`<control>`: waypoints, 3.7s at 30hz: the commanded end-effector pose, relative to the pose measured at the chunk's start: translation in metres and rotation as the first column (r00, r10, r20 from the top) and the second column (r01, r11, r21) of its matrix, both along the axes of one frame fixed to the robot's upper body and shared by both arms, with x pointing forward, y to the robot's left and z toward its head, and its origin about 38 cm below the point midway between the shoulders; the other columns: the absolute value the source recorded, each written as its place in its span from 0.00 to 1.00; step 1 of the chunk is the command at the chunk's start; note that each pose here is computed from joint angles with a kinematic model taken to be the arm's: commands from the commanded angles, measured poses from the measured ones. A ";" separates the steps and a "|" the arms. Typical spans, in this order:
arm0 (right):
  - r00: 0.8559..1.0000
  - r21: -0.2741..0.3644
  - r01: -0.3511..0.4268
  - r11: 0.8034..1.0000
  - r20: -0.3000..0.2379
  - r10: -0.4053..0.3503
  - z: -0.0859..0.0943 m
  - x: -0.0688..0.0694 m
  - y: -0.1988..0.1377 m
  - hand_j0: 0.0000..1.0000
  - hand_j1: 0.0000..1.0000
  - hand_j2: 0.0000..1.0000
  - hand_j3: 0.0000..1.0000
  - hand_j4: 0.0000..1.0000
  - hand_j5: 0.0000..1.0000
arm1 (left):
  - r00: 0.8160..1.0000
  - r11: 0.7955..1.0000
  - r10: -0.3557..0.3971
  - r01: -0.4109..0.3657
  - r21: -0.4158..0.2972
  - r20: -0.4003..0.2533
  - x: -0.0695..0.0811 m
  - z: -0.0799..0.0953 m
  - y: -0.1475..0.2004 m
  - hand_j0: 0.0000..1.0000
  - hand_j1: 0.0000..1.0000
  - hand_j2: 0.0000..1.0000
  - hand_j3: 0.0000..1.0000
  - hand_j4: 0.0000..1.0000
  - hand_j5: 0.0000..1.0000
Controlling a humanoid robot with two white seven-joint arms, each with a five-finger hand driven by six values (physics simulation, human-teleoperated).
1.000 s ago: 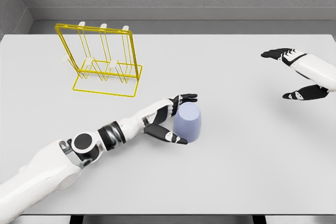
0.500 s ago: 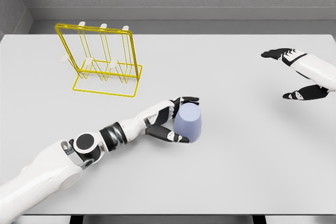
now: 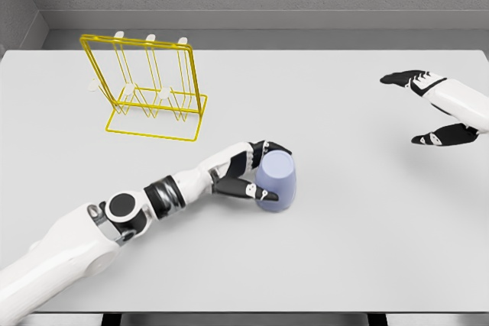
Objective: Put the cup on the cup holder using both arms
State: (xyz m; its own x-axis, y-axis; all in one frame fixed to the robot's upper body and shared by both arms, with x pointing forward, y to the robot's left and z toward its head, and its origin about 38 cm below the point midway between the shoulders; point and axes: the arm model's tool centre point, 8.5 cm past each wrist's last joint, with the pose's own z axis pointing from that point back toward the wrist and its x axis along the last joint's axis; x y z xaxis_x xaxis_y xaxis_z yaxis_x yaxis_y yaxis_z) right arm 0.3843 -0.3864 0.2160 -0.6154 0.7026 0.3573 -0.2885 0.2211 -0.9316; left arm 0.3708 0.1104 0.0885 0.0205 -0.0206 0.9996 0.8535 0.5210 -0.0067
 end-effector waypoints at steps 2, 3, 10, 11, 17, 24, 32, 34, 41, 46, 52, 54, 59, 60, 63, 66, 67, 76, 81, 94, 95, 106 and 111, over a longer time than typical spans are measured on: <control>1.000 0.008 0.001 1.000 -0.001 -0.001 0.001 0.000 0.000 1.00 1.00 1.00 1.00 1.00 1.00 | 1.000 1.000 0.004 -0.003 -0.030 0.029 0.002 0.017 0.002 0.66 0.66 0.66 0.66 0.66 0.66; 1.000 0.008 0.000 1.000 0.000 0.000 0.001 0.000 0.000 1.00 1.00 1.00 1.00 1.00 1.00 | 0.999 1.000 0.001 0.000 -0.027 0.037 0.002 0.020 0.005 0.66 0.66 0.66 0.66 0.66 0.66; 1.000 0.008 0.000 1.000 0.000 0.000 0.001 0.000 0.000 1.00 1.00 1.00 1.00 1.00 1.00 | 0.996 1.000 0.007 -0.009 0.021 0.086 0.000 0.040 0.042 0.66 0.66 0.66 0.66 0.66 0.66; 1.000 0.008 0.000 1.000 -0.001 0.000 0.000 0.000 0.000 1.00 1.00 1.00 1.00 1.00 1.00 | 0.996 1.000 0.006 -0.009 0.025 0.091 -0.001 0.043 0.045 0.66 0.66 0.66 0.66 0.66 0.66; 1.000 0.008 0.000 1.000 -0.001 0.000 0.000 0.000 0.000 1.00 1.00 1.00 1.00 1.00 1.00 | 0.992 0.998 0.005 -0.012 0.054 0.124 -0.005 0.060 0.068 0.67 0.67 0.67 0.67 0.67 0.67; 1.000 0.010 0.010 1.000 0.008 -0.010 0.004 0.000 -0.003 1.00 1.00 1.00 1.00 1.00 1.00 | 0.987 0.996 0.023 -0.037 0.083 0.157 0.005 0.075 0.085 0.68 0.68 0.68 0.68 0.68 0.68; 0.998 0.006 0.007 1.000 0.059 -0.007 0.020 -0.005 -0.003 1.00 1.00 1.00 1.00 1.00 1.00 | 0.984 0.996 0.031 -0.046 0.078 0.175 0.009 0.088 0.092 0.68 0.68 0.68 0.68 0.68 0.68; 0.998 0.007 0.011 1.000 0.064 -0.012 0.021 -0.005 -0.004 1.00 1.00 1.00 1.00 1.00 1.00 | 0.982 0.996 0.033 -0.048 0.074 0.186 0.009 0.093 0.093 0.68 0.68 0.68 0.68 0.68 0.68; 0.994 0.004 0.011 1.000 0.111 -0.011 0.036 -0.006 -0.004 1.00 1.00 1.00 1.00 1.00 1.00 | 0.977 0.996 0.042 -0.058 0.070 0.210 0.009 0.109 0.103 0.68 0.68 0.68 0.68 0.68 0.68; 0.993 0.010 0.020 1.000 0.112 -0.021 0.036 -0.007 -0.007 1.00 1.00 1.00 1.00 1.00 1.00 | 0.973 0.995 0.051 -0.070 0.074 0.226 0.010 0.115 0.111 0.68 0.68 0.68 0.68 0.68 0.68; 0.993 0.022 0.016 1.000 0.113 -0.019 0.034 -0.007 -0.004 1.00 1.00 1.00 1.00 1.00 1.00 | 0.966 0.994 0.067 -0.087 0.069 0.249 0.015 0.131 0.122 0.68 0.68 0.68 0.68 0.68 0.68; 0.994 0.022 0.017 1.000 0.112 -0.020 0.034 -0.007 -0.004 1.00 1.00 1.00 1.00 1.00 1.00 | 0.964 0.993 0.081 -0.100 0.061 0.254 0.018 0.137 0.127 0.68 0.68 0.68 0.68 0.68 0.68; 0.993 0.022 0.016 1.000 0.113 -0.019 0.034 -0.007 -0.004 1.00 1.00 1.00 1.00 1.00 1.00 | 0.958 0.992 0.092 -0.113 0.062 0.272 0.020 0.145 0.132 0.68 0.68 0.68 0.68 0.68 0.68; 0.993 0.023 0.015 1.000 0.114 -0.018 0.034 -0.007 -0.003 1.00 1.00 1.00 1.00 1.00 1.00 | 0.956 0.992 0.096 -0.116 0.058 0.279 0.021 0.148 0.133 0.68 0.68 0.68 0.68 0.68 0.68; 0.993 0.023 0.015 1.000 0.114 -0.018 0.034 -0.007 -0.003 1.00 1.00 1.00 1.00 1.00 1.00 | 0.951 0.990 0.113 -0.131 0.045 0.287 0.024 0.154 0.137 0.68 0.68 0.68 0.68 0.68 0.68; 0.993 0.023 0.016 1.000 0.113 -0.019 0.034 -0.007 -0.004 1.00 1.00 1.00 1.00 1.00 1.00 | 0.947 0.989 0.123 -0.140 0.039 0.295 0.027 0.158 0.140 0.68 0.68 0.68 0.68 0.68 0.68; 0.993 0.022 0.016 1.000 0.113 -0.019 0.034 -0.007 -0.004 1.00 1.00 1.00 1.00 1.00 1.00 | 0.946 0.989 0.126 -0.143 0.036 0.300 0.027 0.160 0.140 0.68 0.68 0.68 0.68 0.68 0.68; 0.993 0.023 0.015 1.000 0.114 -0.018 0.034 -0.007 -0.003 1.00 1.00 1.00 1.00 1.00 1.00 | 0.935 0.985 0.148 -0.169 0.038 0.322 0.029 0.169 0.154 0.68 0.68 0.68 0.68 0.68 0.68; 0.993 0.023 0.015 1.000 0.114 -0.018 0.034 -0.007 -0.003 1.00 1.00 1.00 1.00 1.00 1.00 | 0.933 0.981 0.170 -0.191 0.036 0.318 0.031 0.172 0.163 0.68 0.68 0.68 0.68 0.68 0.68; 0.993 0.023 0.016 1.000 0.113 -0.019 0.034 -0.007 -0.004 1.00 1.00 1.00 1.00 1.00 1.00 | 0.919 0.968 0.230 -0.249 0.020 0.319 0.045 0.176 0.179 0.68 0.68 0.68 0.68 0.68 0.68; 0.993 0.025 0.015 1.000 0.114 -0.017 0.034 -0.007 -0.003 1.00 1.00 1.00 1.00 1.00 1.00 | 0.919 0.967 0.233 -0.252 0.021 0.318 0.045 0.176 0.180 0.68 0.68 0.68 0.68 0.68 0.68; 0.993 0.025 0.015 1.000 0.114 -0.018 0.034 -0.007 -0.003 1.00 1.00 1.00 1.00 1.00 1.00 | 0.917 0.965 0.252 -0.264 -0.004 0.310 0.054 0.176 0.179 0.68 0.68 0.68 0.68 0.68 0.68; 0.993 0.025 0.016 1.000 0.113 -0.019 0.034 -0.007 -0.003 1.00 1.00 1.00 1.00 1.00 1.00 | 0.911 0.960 0.271 -0.280 -0.014 0.311 0.063 0.177 0.180 0.68 0.68 0.68 0.68 0.68 0.68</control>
